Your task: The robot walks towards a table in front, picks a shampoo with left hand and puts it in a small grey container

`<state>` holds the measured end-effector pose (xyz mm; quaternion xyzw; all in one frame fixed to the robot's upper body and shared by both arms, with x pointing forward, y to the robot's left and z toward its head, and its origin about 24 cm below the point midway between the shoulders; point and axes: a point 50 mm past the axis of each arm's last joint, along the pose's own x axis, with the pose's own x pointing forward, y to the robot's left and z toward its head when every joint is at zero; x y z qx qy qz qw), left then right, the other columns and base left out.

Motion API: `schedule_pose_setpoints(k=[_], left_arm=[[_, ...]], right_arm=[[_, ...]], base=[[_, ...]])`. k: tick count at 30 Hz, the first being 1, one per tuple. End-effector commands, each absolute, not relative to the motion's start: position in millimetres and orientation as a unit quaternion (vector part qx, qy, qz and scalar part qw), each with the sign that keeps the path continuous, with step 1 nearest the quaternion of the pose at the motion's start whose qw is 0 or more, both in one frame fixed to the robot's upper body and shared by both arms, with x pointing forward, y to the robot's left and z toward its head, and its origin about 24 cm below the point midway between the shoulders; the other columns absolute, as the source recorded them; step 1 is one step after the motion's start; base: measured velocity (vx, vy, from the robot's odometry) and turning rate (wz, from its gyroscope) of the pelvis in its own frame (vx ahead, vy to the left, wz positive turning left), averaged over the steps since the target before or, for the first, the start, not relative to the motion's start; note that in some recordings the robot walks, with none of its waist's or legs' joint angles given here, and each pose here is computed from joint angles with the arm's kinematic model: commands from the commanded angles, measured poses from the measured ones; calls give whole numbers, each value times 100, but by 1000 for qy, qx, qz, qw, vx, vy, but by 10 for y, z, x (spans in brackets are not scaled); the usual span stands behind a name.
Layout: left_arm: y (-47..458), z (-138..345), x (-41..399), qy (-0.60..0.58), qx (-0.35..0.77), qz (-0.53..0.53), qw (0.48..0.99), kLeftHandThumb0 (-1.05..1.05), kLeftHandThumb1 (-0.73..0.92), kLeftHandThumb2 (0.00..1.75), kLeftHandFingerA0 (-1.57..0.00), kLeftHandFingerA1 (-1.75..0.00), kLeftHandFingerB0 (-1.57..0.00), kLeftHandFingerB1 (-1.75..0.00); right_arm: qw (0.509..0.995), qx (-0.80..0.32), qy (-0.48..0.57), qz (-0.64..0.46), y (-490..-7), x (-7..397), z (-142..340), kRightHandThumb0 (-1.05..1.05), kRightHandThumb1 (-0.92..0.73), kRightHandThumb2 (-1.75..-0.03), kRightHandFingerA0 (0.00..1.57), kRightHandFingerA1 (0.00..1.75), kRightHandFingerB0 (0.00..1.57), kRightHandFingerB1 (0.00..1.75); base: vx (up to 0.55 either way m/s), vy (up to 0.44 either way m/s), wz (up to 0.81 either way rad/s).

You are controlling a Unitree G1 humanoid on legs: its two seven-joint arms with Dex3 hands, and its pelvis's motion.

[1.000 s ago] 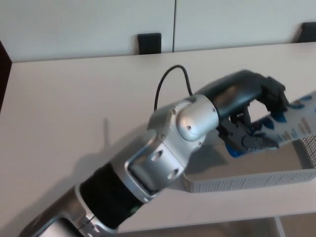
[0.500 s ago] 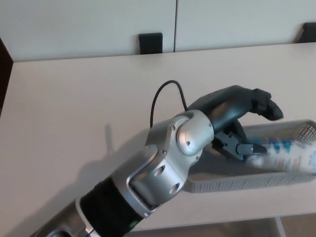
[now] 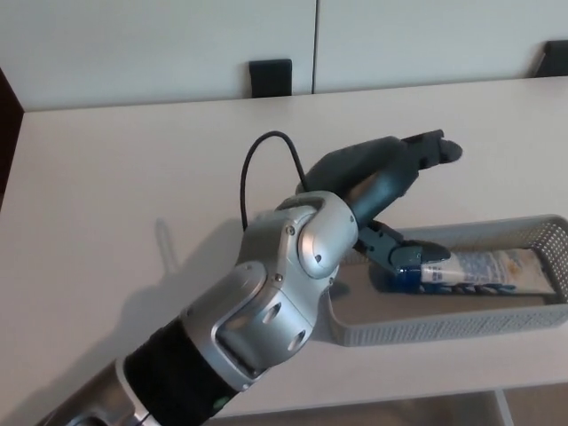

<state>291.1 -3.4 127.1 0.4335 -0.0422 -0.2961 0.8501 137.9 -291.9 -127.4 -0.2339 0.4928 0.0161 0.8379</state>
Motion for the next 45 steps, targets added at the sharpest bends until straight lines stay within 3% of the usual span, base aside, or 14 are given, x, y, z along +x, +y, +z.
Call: schedule_pose_setpoints(k=[1,3,5,8,9,10,12,13,28,33,36,43,44,45], left_arm=[[52,1324,2908,-58,440,-284,850,-79,46,81,-30,-63,-7,-28],[77,1431,2878,-80,431,-287,852,-75,53,57,-32,-39,-11,-24],[105,1590,2821,-113,426,-286,851,-79,46,82,-19,-44,-5,-27],[207,1938,2596,-188,395,-292,851,-79,46,81,-19,-42,-6,-31],[237,2001,2541,-205,392,-289,849,-78,54,57,-36,-50,-15,-28],[275,2065,2455,-227,384,-289,847,-80,46,81,-30,-49,-11,-37],[388,2183,2282,-250,369,-297,844,-79,45,80,-19,-41,-10,-37],[436,2213,2223,-262,366,-296,842,-77,53,58,-25,-33,-13,-27],[1424,1890,1447,-232,240,-269,904,-69,42,74,-25,-44,-16,-37],[1746,1542,975,-99,224,-277,929,-70,41,74,-30,-45,-20,-38],[2137,1134,638,17,164,-265,950,-44,33,50,-48,-55,-33,-42],[2734,636,62,180,175,-193,949,-60,46,55,-53,-40,-38,-33],[2875,580,-82,249,198,-193,928,-55,38,74,-85,-60,-58,-52],[2893,576,-101,256,200,-193,926,-55,38,74,-85,-60,-58,-52]], right_arm=[[833,-242,498,13,-2958,1356,-1268,-38,-66,-60,64,44,56,41],[832,-244,498,15,-2960,1362,-1266,-38,-65,-60,64,45,56,40],[833,-242,497,11,-2961,1376,-1262,-37,-65,-59,63,44,56,40],[833,-241,498,11,-2975,1369,-1258,-37,-65,-60,62,44,55,40],[833,-242,498,12,-2975,1368,-1257,-37,-66,-60,62,44,56,40],[833,-242,498,11,-2996,1349,-1253,-37,-65,-60,61,45,55,41],[832,-243,499,11,-2999,1327,-1259,-38,-65,-59,62,45,56,41],[831,-243,500,11,-2999,1322,-1260,-39,-65,-59,63,45,56,41],[815,-252,521,16,-3041,1086,-1312,-40,-66,-60,65,47,57,41],[811,-240,534,11,-3070,956,-1333,-38,-65,-60,62,46,56,42],[804,-244,542,14,-3040,882,-1364,-41,-65,-61,69,50,57,41],[799,-241,551,15,-3037,812,-1382,-36,-67,-60,64,48,54,41],[797,-234,557,13,-3014,734,-1407,-36,-67,-60,63,48,54,41],[796,-233,558,13,-3012,725,-1409,-36,-67,-60,63,48,54,41]], base=[[0,0,0],[0,0,0],[0,0,0],[0,0,0],[0,0,0],[0,0,0],[0,0,0],[0,0,0],[0,0,0],[0,0,0],[0,0,0],[0,0,0],[0,0,0],[0,0,0]])
